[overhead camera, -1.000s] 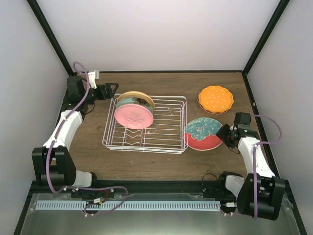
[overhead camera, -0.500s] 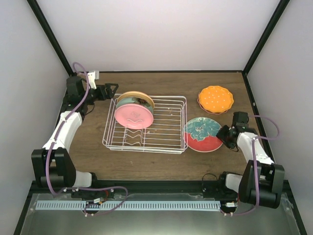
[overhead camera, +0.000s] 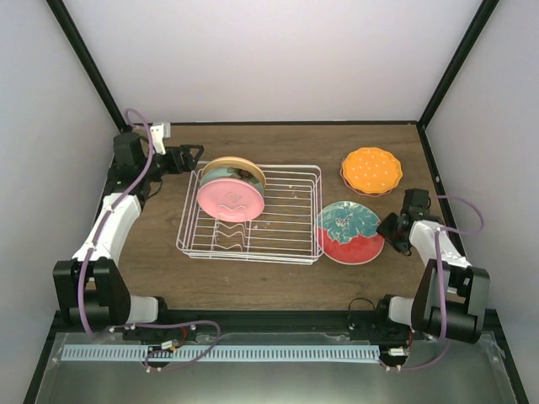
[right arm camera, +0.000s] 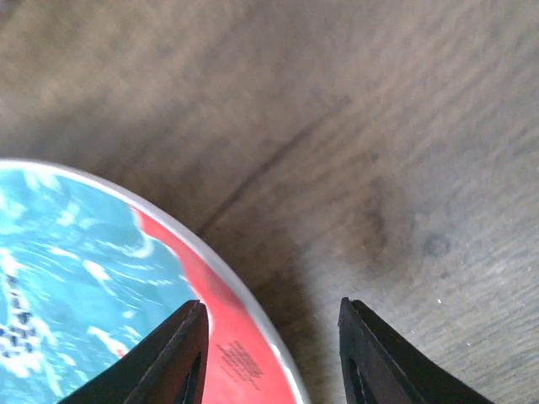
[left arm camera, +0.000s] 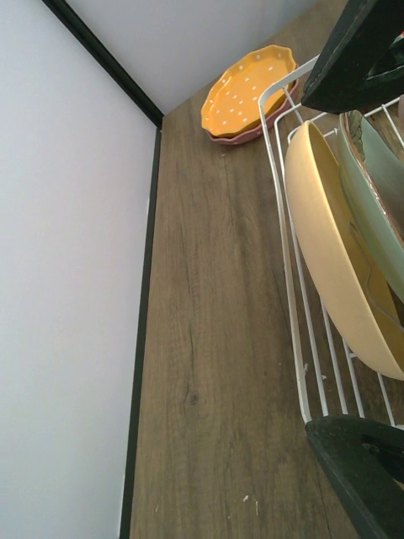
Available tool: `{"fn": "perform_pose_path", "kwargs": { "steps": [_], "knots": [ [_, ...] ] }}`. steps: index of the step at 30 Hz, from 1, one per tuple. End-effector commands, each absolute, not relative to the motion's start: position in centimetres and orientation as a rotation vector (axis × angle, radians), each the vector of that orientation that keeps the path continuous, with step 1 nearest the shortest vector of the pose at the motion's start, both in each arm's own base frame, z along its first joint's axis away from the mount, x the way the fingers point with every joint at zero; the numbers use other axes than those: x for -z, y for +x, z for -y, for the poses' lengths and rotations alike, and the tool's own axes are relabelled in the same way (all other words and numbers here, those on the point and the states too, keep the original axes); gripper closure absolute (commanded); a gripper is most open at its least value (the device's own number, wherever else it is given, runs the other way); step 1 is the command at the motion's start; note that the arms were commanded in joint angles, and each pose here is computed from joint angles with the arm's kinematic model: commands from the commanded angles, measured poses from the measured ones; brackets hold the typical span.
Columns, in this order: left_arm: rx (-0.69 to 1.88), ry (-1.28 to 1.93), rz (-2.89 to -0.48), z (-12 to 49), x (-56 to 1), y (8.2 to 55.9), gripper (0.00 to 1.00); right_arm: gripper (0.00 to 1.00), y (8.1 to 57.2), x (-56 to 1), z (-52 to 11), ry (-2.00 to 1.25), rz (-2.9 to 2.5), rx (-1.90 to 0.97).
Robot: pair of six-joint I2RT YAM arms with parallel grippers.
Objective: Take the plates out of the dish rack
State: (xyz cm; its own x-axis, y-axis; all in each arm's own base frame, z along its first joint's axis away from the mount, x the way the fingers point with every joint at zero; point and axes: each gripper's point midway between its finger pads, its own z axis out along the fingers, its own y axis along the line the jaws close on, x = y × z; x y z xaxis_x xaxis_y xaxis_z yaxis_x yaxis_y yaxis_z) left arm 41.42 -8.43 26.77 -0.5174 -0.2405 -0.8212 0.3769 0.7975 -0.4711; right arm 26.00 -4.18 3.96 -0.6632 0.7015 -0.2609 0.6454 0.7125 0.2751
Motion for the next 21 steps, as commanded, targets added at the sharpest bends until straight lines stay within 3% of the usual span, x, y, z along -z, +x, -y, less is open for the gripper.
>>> {"fn": "perform_pose_path", "kwargs": {
  "steps": [1,7,12,16,21],
  "knots": [
    [0.732,0.146,-1.95,8.5,-27.7,40.7,0.0,0.54,30.0,-10.0,6.1,0.943,-2.43,-0.185],
    [0.726,0.16,-1.96,8.6,-27.4,40.7,0.0,0.51,36.4,-22.7,3.8,0.565,-2.204,-0.326],
    [0.677,0.534,-1.869,10.6,-28.9,38.4,0.06,0.45,39.0,-27.9,-0.3,0.285,-2.132,-0.354],
    [0.614,0.871,-1.751,12.1,-29.0,34.8,0.26,0.36,38.7,-27.7,-2.0,0.205,-2.082,-0.451],
    [0.637,1.135,-1.675,13.8,-27.0,31.0,0.51,0.33,37.8,-25.8,-3.5,0.168,-2.098,-0.515]
  ]
}}
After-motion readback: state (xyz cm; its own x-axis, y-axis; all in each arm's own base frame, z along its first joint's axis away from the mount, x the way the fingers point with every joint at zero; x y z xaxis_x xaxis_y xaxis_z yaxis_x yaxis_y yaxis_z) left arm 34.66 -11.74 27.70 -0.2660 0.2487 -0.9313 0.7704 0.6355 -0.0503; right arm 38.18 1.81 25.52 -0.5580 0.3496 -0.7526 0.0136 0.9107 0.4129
